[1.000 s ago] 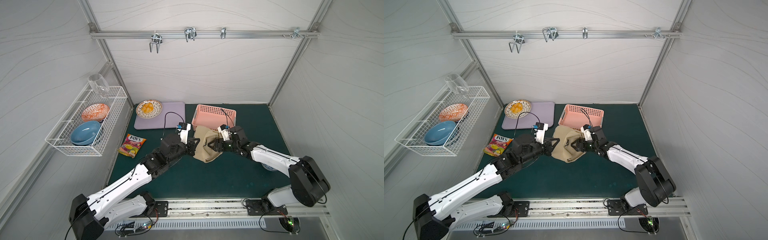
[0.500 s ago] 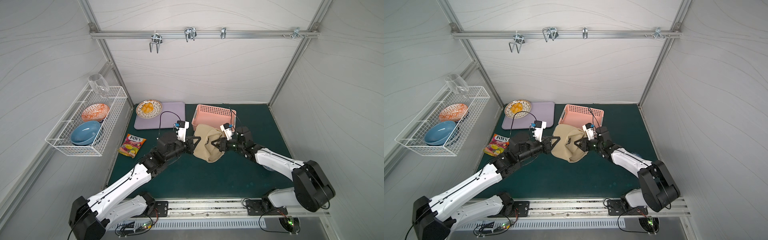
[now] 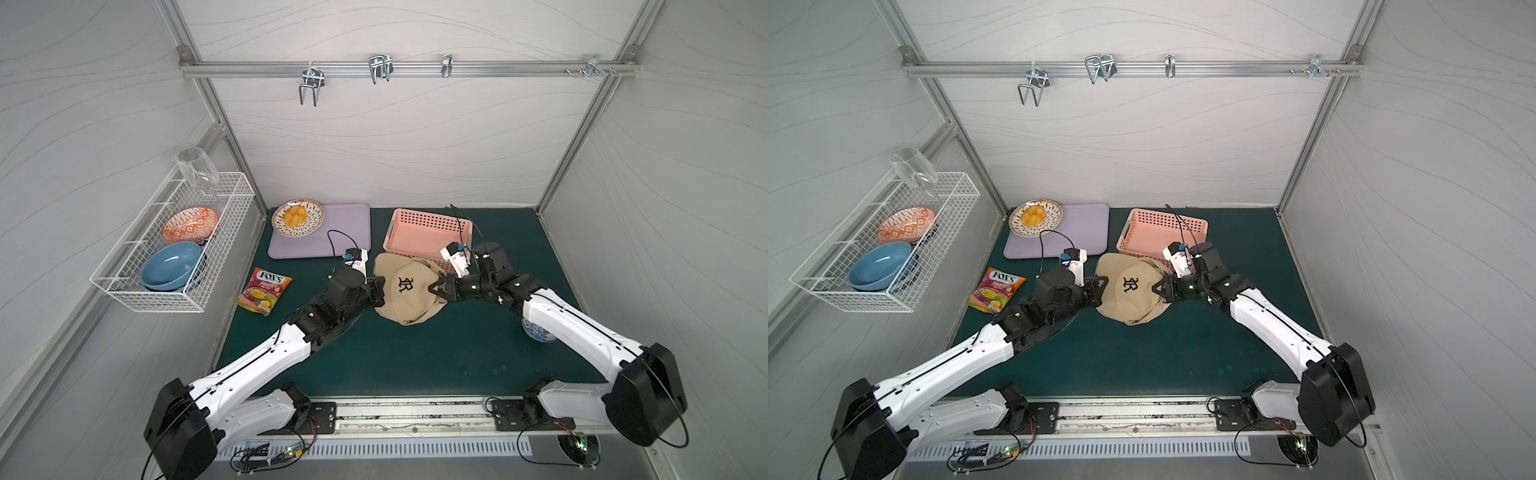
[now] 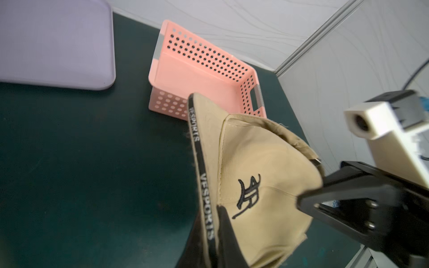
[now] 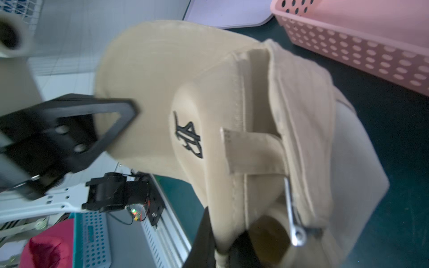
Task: Turn the baseball cap inside out
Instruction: Turn over the baseball cap.
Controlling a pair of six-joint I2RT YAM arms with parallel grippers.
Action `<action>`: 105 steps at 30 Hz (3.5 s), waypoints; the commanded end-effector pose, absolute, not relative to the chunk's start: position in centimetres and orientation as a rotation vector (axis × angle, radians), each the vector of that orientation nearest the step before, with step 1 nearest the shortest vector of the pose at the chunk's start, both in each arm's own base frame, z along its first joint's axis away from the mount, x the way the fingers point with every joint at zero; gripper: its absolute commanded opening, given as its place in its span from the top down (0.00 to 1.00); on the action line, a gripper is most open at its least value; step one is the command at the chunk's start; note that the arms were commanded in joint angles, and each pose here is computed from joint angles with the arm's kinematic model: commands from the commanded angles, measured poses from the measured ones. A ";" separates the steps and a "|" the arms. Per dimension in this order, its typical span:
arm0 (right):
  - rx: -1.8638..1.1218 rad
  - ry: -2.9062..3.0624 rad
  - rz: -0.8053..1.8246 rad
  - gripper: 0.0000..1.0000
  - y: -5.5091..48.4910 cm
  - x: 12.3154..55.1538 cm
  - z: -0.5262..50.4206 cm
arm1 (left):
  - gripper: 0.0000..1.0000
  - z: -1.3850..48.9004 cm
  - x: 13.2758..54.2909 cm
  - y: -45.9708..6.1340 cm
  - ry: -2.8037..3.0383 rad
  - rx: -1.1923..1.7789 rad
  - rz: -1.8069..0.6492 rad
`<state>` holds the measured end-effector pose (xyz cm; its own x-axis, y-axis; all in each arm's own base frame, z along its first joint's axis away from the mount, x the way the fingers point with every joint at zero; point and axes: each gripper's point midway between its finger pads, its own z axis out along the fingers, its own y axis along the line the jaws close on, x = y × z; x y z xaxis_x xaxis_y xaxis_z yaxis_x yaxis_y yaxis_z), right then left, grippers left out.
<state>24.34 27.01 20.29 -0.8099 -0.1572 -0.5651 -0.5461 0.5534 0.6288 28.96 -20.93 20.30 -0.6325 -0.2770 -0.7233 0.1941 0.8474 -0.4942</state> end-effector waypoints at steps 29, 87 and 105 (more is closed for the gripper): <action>-0.291 2.378 0.962 0.47 20.4 24.7 20.7 | 1.00 22.0 28.5 -19.9 2.081 -0.078 -0.863; -0.563 1.782 1.695 1.00 23.7 20.3 33.1 | 1.00 28.2 32.0 -17.5 1.686 -0.436 -1.650; -0.882 1.215 1.774 1.00 25.1 11.3 51.1 | 1.00 19.7 33.0 -15.8 1.885 -0.766 -1.479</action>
<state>16.01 26.87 44.04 -0.6710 0.1232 -0.7311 -0.7414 -0.1107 0.6618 29.69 -19.64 26.59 -0.7735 -0.5824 -0.2499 0.2158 0.1286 -0.9679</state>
